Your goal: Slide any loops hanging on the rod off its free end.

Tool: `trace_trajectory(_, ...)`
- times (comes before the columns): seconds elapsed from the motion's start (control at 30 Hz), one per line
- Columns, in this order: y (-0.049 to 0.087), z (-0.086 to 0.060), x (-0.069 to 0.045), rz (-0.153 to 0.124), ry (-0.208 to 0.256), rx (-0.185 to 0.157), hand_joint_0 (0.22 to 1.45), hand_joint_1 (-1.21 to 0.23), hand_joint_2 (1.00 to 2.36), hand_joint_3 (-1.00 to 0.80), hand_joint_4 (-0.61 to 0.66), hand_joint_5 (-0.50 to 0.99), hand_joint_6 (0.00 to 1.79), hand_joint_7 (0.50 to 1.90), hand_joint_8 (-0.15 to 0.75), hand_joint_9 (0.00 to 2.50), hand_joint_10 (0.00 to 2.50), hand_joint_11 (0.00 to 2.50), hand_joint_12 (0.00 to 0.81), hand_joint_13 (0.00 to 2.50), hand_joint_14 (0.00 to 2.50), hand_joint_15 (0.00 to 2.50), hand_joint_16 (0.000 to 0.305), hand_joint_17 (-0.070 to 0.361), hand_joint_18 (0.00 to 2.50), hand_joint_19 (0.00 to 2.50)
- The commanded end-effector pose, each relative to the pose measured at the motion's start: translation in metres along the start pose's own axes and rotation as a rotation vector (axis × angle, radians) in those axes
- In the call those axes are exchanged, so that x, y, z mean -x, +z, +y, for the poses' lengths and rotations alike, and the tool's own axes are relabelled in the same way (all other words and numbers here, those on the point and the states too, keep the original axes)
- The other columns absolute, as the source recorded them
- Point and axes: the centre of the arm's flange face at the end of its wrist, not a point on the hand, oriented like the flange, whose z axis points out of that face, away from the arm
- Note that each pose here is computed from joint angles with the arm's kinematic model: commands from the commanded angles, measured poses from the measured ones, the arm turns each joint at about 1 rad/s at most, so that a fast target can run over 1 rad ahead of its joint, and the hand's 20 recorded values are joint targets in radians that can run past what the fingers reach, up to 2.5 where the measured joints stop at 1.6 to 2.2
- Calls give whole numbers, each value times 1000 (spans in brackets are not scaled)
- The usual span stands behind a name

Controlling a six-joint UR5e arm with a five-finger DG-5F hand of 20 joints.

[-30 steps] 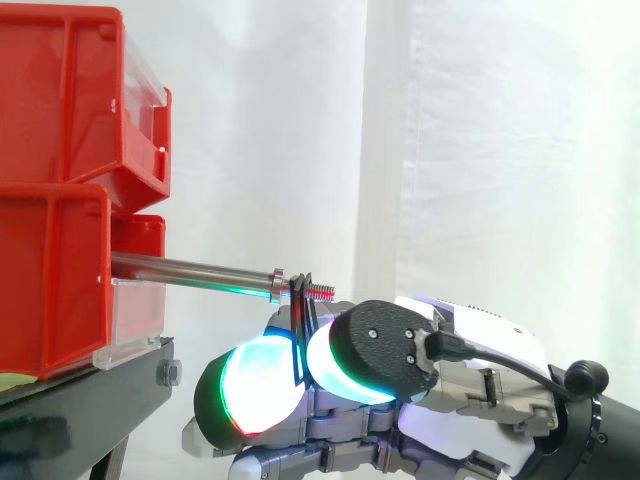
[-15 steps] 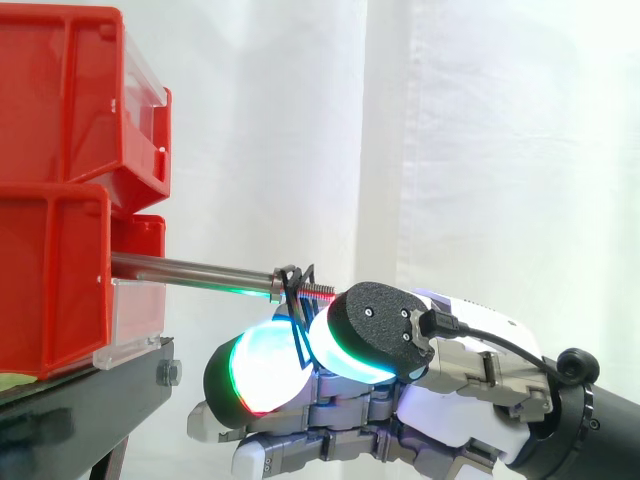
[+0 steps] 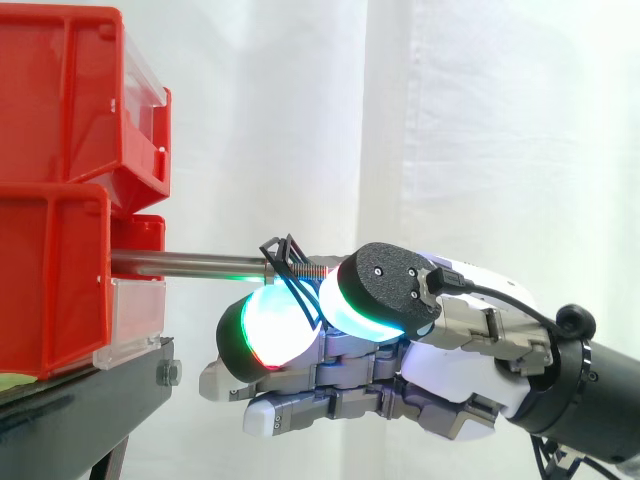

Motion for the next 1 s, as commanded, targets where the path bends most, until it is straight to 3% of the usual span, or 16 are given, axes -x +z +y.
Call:
trace_trajectory(0.0, -5, 5, 4, 37, -19, -81, 589, -699, 1021, -95, 132, -203, 897, 722, 261, 599, 14, 404, 347, 460, 6, 157, 55, 123, 540, 301)
trace_trajectory(0.2, -10, 4, 3, 69, -56, -136, 592, -700, 1021, -74, 120, -204, 905, 718, 264, 601, 14, 404, 348, 460, 6, 156, 55, 124, 543, 303)
trace_trajectory(0.4, -9, 11, 9, 70, -59, -138, 593, -701, 1021, -76, 125, -204, 907, 706, 262, 601, 14, 408, 349, 462, 5, 153, 55, 124, 543, 303)
trace_trajectory(0.6, -10, 20, 17, 89, -57, -179, 594, -700, 1021, -76, 130, -204, 907, 711, 263, 603, 14, 409, 350, 462, 7, 151, 55, 125, 544, 302)
trace_trajectory(0.77, -17, 27, 24, 123, -55, -254, 588, -698, 1019, -74, 154, -201, 907, 705, 271, 608, 14, 409, 358, 465, 5, 150, 57, 128, 552, 296)
trace_trajectory(0.8, -17, 27, 24, 123, -55, -254, 586, -698, 1019, -73, 156, -200, 907, 701, 272, 609, 14, 409, 359, 465, 6, 152, 57, 129, 554, 295)
trace_trajectory(0.87, -19, 38, 32, 137, -53, -290, 580, -698, 1018, -73, 165, -197, 906, 702, 276, 611, 15, 407, 363, 467, 5, 152, 58, 131, 556, 300)
trace_trajectory(0.97, -20, 47, 39, 147, -50, -316, 577, -699, 1019, -77, 169, -195, 904, 711, 280, 612, 14, 406, 365, 468, 5, 151, 58, 132, 557, 299)
